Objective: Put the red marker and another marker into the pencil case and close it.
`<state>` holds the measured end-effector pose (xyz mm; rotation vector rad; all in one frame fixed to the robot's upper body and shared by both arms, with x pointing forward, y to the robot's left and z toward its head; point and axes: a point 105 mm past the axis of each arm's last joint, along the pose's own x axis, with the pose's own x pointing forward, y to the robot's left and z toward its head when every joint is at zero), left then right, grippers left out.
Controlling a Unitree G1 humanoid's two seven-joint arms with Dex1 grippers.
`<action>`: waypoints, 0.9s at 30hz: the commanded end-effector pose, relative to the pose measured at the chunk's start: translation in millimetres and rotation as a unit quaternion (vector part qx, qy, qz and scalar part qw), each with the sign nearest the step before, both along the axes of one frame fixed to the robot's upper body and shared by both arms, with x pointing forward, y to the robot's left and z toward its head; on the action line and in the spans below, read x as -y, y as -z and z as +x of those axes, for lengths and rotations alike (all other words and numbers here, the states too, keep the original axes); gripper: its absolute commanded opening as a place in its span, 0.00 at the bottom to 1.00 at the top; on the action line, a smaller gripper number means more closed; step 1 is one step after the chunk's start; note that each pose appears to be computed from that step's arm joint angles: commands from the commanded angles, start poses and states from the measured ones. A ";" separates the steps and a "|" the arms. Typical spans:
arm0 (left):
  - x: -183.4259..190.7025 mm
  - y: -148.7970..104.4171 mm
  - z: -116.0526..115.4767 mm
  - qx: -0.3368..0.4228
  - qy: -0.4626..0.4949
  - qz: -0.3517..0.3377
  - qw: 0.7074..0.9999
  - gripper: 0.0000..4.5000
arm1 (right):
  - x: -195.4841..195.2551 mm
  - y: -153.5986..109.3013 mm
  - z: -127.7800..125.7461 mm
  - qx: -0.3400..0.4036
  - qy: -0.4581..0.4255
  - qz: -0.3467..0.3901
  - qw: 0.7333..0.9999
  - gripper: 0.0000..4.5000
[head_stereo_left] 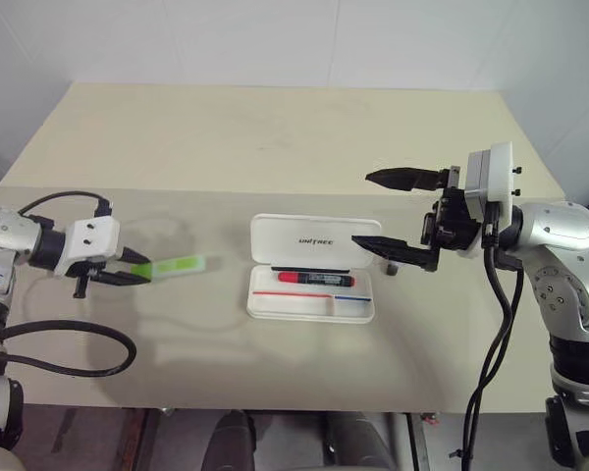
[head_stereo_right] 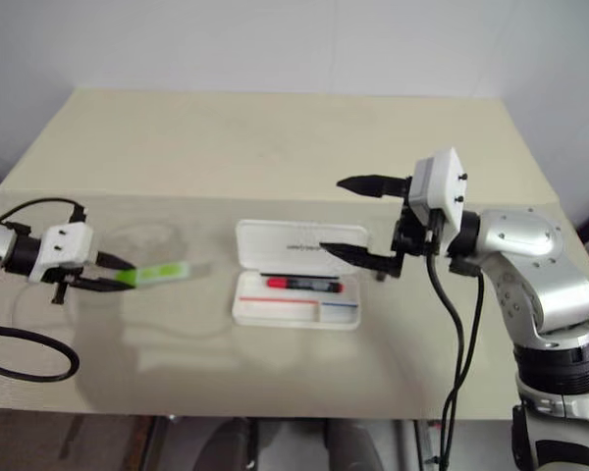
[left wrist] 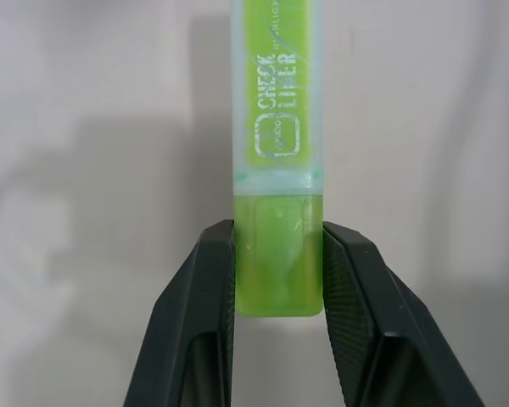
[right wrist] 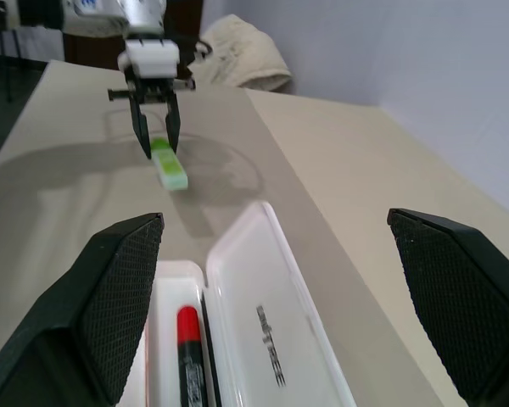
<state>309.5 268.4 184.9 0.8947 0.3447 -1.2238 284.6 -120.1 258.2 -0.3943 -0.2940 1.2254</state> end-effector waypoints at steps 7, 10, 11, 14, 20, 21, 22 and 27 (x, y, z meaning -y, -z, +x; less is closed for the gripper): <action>64.1 -22.4 -35.9 -0.047 0.093 -0.065 0.992 0.23 | 7.1 -5.7 -0.5 0.019 0.009 -0.007 1.000 1.00; 82.3 -17.8 -38.1 -0.061 0.108 -0.069 0.990 0.23 | 9.9 -3.4 -1.8 0.016 0.014 -0.014 1.000 1.00; 86.4 -17.1 -37.5 -0.062 0.111 -0.072 0.989 0.23 | 10.4 -2.7 -2.2 0.015 0.015 -0.015 1.000 1.00; 102.4 -11.9 -31.4 -0.065 0.121 -0.079 0.987 0.23 | 12.6 1.4 -5.4 0.012 0.021 -0.022 0.999 1.00; 125.3 -1.6 -24.1 -0.074 0.147 -0.079 0.983 0.23 | 14.6 3.7 -12.0 0.009 0.035 -0.018 0.999 1.00; 130.5 1.4 -21.5 -0.077 0.150 -0.079 0.983 0.23 | 15.8 4.2 -13.5 0.009 0.039 -0.016 0.999 1.00; 134.1 3.6 -19.7 -0.079 0.151 -0.078 0.982 0.23 | 16.4 4.6 -14.7 0.008 0.043 -0.015 0.999 1.00; 146.2 11.7 -16.0 -0.092 0.162 -0.075 0.980 0.23 | 20.5 7.4 -18.3 0.005 0.061 -0.013 0.998 1.00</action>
